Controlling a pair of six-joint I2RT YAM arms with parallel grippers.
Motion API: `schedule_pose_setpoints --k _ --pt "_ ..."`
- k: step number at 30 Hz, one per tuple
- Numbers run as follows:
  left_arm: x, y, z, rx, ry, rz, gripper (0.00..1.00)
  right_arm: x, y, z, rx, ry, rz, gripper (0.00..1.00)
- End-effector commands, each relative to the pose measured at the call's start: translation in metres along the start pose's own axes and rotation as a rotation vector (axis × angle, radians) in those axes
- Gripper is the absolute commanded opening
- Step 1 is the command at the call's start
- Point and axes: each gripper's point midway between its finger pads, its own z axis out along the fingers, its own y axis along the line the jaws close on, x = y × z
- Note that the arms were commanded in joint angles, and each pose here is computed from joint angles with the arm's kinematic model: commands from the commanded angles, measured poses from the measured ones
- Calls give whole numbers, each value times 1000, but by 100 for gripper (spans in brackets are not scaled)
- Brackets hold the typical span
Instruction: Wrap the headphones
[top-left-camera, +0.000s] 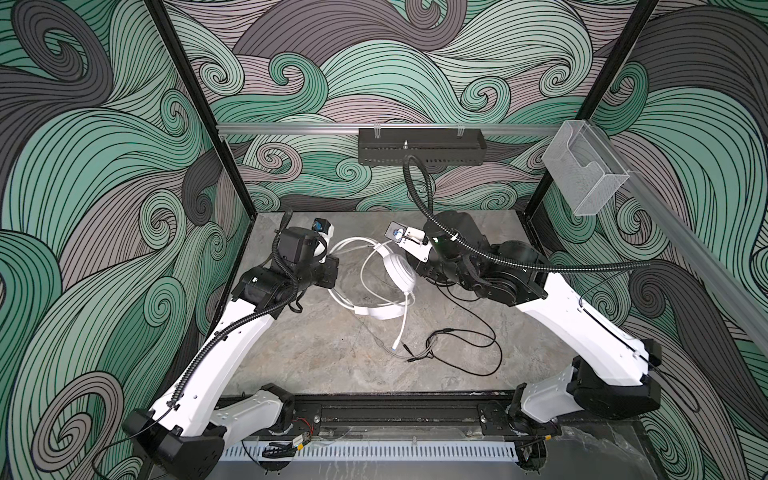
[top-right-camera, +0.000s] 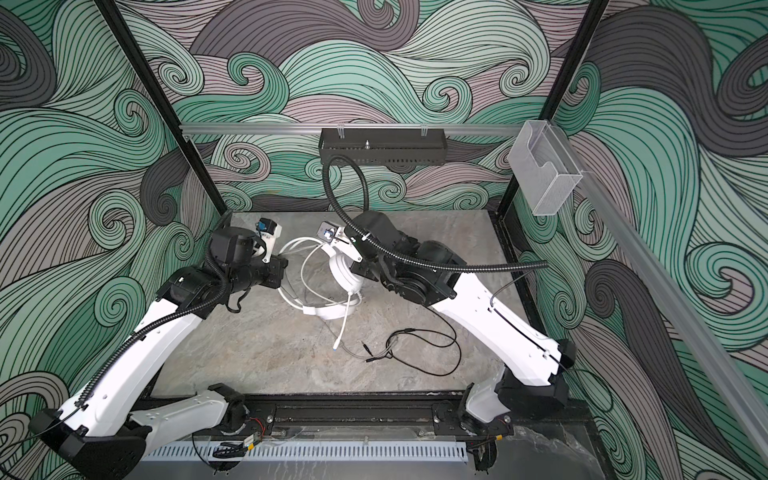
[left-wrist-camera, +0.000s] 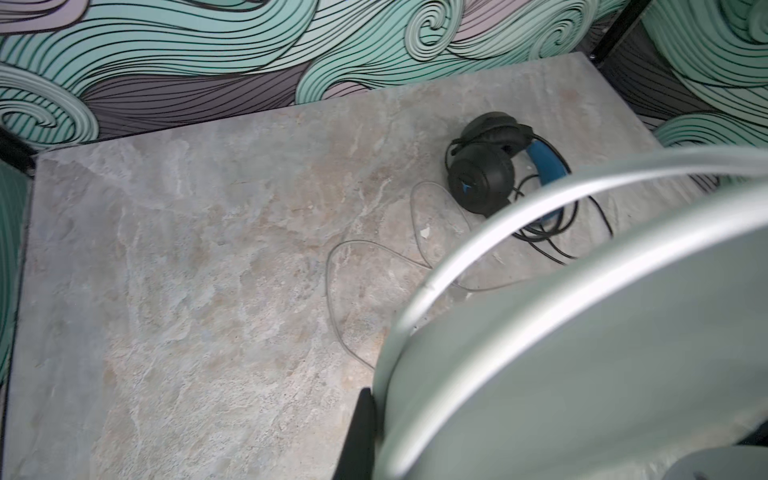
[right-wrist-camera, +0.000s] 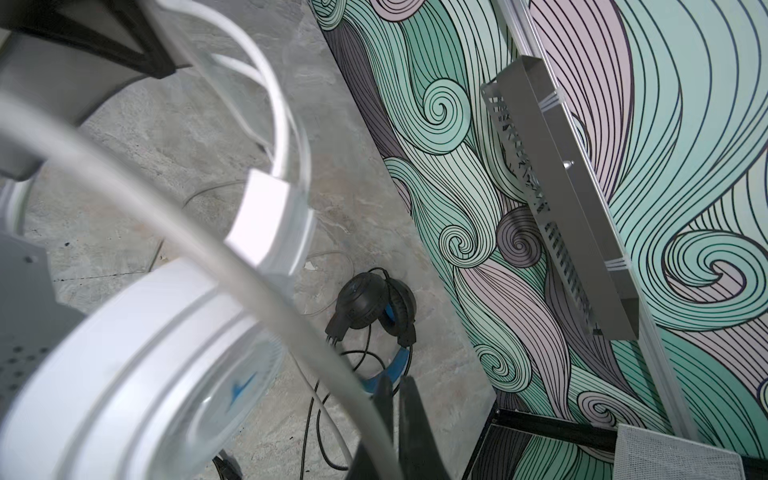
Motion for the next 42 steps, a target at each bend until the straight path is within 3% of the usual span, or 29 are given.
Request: schedule_pose_setpoints --k 1,12,21,28,32,37,42 --pt "-21 -35 -16 177 -103 51 0 1 -5 1 -39 -11 108 0" --pt "-32 -65 -34 348 -153 49 0 35 -4 31 -171 58 339 0" --pt "-44 -83 -51 448 -183 41 0 44 6 43 -236 70 387 2" --pt "-54 -92 -65 507 -210 16 0 48 13 49 -283 39 440 29" --pt "-66 -96 -78 535 -248 -6 0 44 16 47 -321 -65 510 44" --pt "-83 -98 -97 549 -297 -21 0 28 21 36 -389 -284 609 56" --pt "-104 -98 -116 550 -351 -55 0 21 21 37 -441 -411 707 58"
